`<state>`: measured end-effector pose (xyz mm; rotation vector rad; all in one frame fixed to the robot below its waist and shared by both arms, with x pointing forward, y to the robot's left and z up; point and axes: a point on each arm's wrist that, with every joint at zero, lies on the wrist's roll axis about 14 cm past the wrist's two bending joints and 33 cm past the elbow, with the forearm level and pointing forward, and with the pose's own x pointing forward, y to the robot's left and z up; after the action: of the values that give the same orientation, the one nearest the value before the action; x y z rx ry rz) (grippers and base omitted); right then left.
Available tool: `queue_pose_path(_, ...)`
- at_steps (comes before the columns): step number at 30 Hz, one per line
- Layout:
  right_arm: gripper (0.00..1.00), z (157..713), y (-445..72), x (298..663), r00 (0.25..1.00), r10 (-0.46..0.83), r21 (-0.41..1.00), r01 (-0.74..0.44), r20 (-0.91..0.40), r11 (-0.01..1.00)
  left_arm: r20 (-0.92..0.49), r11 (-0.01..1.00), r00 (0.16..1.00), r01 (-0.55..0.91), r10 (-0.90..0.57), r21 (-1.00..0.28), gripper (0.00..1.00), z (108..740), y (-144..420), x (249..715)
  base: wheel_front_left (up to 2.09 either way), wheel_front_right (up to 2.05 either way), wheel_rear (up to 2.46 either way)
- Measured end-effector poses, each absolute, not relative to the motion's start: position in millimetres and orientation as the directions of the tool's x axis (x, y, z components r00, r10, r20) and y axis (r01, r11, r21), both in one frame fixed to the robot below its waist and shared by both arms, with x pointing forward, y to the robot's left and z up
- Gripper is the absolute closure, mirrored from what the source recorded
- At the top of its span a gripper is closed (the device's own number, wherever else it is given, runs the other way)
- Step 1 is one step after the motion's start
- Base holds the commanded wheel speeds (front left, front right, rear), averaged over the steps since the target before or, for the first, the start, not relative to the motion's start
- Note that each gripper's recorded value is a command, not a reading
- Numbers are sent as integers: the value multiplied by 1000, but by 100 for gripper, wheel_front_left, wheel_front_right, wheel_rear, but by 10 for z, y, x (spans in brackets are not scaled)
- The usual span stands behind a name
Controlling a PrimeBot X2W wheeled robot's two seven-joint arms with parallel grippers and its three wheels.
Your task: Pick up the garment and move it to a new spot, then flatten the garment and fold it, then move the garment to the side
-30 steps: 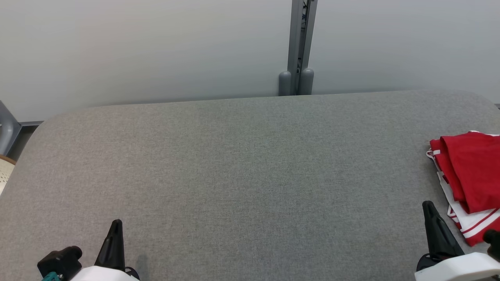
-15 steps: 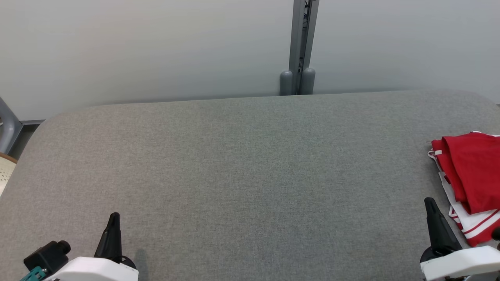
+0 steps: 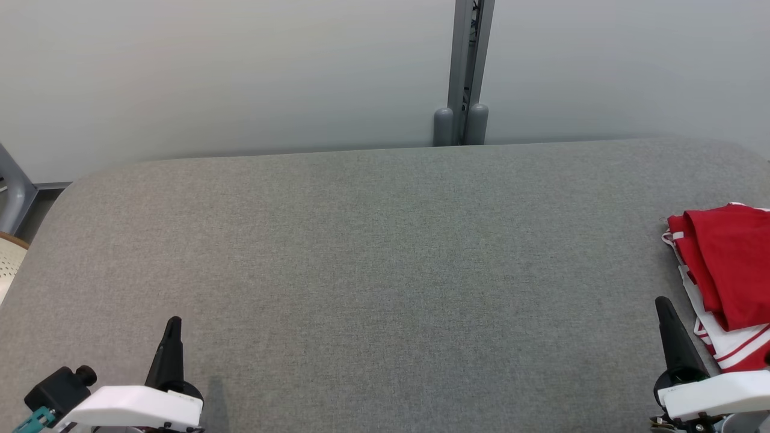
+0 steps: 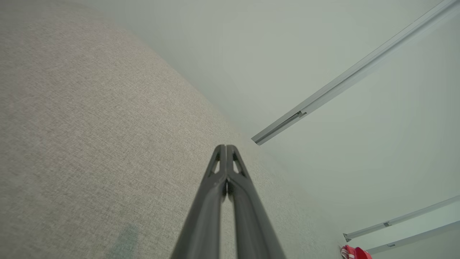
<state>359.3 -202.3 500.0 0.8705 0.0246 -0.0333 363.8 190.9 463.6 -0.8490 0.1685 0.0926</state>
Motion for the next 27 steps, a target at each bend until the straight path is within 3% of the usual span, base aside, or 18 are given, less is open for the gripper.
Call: queue_pose_path(27,100,4993,-2016,3698,999,-13,919,38,-36,392,-137,397,991,-123,-7,-909,100,4780,1919,3756,0,0,0)
